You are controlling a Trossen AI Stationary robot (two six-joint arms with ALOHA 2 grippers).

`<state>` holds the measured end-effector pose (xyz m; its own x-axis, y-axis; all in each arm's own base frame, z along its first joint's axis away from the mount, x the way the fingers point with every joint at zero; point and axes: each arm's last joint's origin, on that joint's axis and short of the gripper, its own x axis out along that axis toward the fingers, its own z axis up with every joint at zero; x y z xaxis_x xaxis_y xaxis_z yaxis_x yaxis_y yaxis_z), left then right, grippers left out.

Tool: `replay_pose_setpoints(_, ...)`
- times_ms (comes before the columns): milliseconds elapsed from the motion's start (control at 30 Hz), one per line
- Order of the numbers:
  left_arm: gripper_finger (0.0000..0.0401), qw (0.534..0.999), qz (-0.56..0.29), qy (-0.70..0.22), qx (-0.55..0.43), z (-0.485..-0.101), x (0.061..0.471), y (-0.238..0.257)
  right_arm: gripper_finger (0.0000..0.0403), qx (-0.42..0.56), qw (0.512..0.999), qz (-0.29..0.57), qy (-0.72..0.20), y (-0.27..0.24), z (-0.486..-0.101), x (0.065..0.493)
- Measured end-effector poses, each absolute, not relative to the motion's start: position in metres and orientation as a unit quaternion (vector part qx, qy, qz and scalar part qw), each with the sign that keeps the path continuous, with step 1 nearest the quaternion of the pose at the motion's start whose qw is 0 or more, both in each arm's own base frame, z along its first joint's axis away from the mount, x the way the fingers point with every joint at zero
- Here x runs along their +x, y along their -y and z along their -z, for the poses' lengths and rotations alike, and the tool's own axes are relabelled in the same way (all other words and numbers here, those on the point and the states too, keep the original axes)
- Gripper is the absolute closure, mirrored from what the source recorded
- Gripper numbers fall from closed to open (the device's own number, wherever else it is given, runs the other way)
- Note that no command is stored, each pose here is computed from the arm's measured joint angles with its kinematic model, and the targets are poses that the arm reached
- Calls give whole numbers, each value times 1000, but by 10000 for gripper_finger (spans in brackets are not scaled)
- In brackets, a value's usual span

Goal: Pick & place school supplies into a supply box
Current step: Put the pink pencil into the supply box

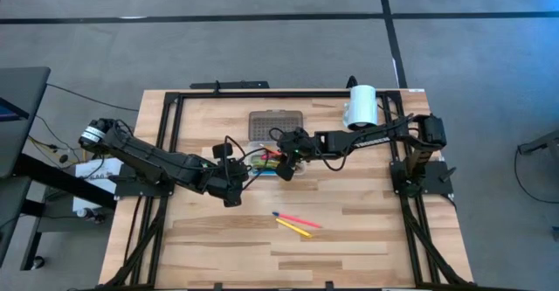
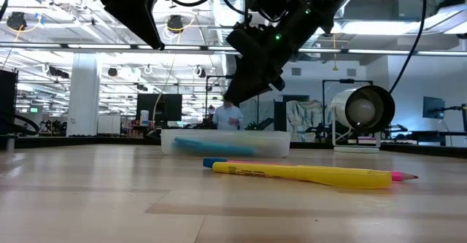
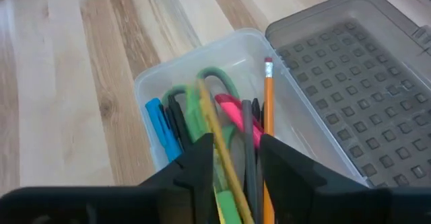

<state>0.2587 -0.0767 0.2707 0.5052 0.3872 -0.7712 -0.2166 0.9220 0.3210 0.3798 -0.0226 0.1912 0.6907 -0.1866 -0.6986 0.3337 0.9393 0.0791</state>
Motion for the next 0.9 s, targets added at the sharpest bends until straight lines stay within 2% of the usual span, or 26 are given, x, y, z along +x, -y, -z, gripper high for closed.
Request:
replay_pose_setpoints(167, 287, 869, -168, -458, 85, -271, 261, 78, 273, 88, 917, 120, -369, 5, -191, 380)
replay_pose_setpoints(400, 287, 885, -145, -435, 88, -275, 267, 81, 274, 62, 917, 80, -386, -35, -189, 377)
replay_pose_setpoints(633, 287, 915, -77, -388, 85, -276, 282, 85, 286, 49, 904, 85, -417, -82, -191, 358)
replay_pose_setpoints(900, 287, 952, 19, -304, 41, -249, 295, 76, 285, 55, 867, 139, -475, -139, -182, 317)
